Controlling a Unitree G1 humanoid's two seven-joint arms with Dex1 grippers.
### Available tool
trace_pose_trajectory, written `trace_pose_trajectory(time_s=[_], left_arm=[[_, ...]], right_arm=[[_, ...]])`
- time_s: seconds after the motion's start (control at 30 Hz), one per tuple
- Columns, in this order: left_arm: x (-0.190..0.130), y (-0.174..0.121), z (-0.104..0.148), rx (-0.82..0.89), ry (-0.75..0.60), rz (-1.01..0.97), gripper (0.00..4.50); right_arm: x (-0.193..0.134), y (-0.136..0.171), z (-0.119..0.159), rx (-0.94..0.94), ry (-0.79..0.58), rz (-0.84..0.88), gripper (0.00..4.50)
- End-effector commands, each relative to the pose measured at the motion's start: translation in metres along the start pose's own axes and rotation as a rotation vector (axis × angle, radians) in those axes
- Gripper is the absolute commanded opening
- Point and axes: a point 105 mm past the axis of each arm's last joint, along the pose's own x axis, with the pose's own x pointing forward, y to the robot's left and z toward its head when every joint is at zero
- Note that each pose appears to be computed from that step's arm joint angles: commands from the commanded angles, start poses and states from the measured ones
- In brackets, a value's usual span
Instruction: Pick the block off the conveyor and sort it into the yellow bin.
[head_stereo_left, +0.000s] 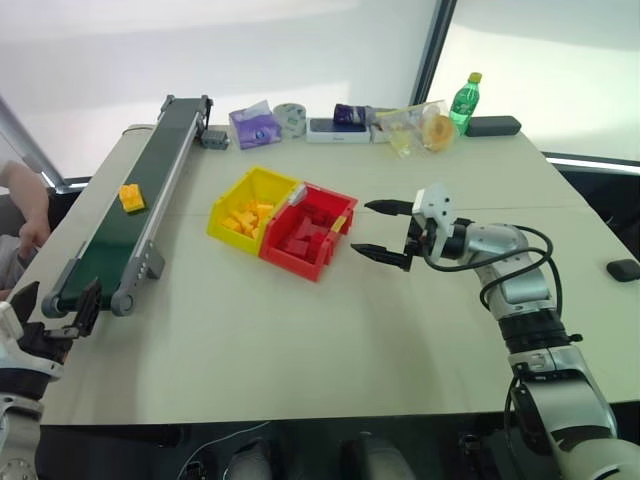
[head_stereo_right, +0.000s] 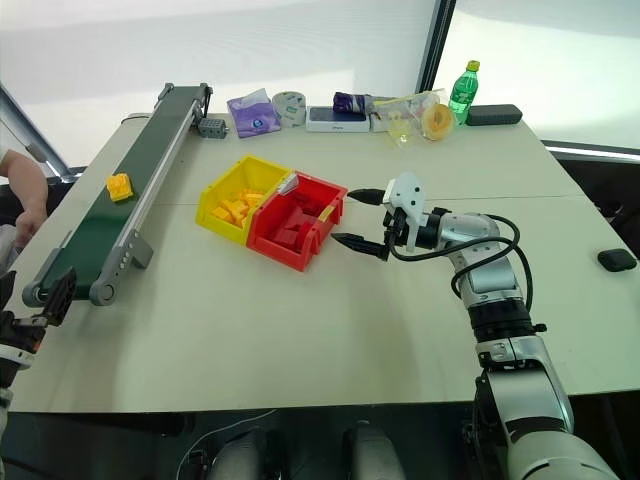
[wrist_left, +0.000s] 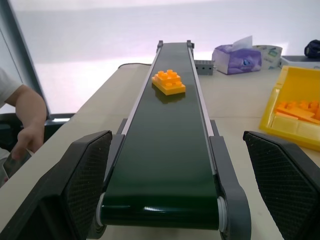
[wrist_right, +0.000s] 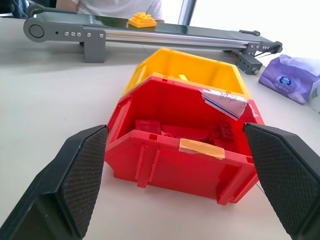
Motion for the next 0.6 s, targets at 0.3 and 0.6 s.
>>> trace_pose_trajectory(time_s=[0.3,0.6], left_arm=[[0.04,0.002,0.019,0.077,0.047,0.031,4.44],[0.087,0.004,0.022,0.035,0.193,0.07,4.44]], right_arm=[[0.001,-0.005,0.012,-0.041,-0.036,-0.011,4.5],[0.0,-0.002,0.009,-0.033,-0.037,-0.012,4.5]])
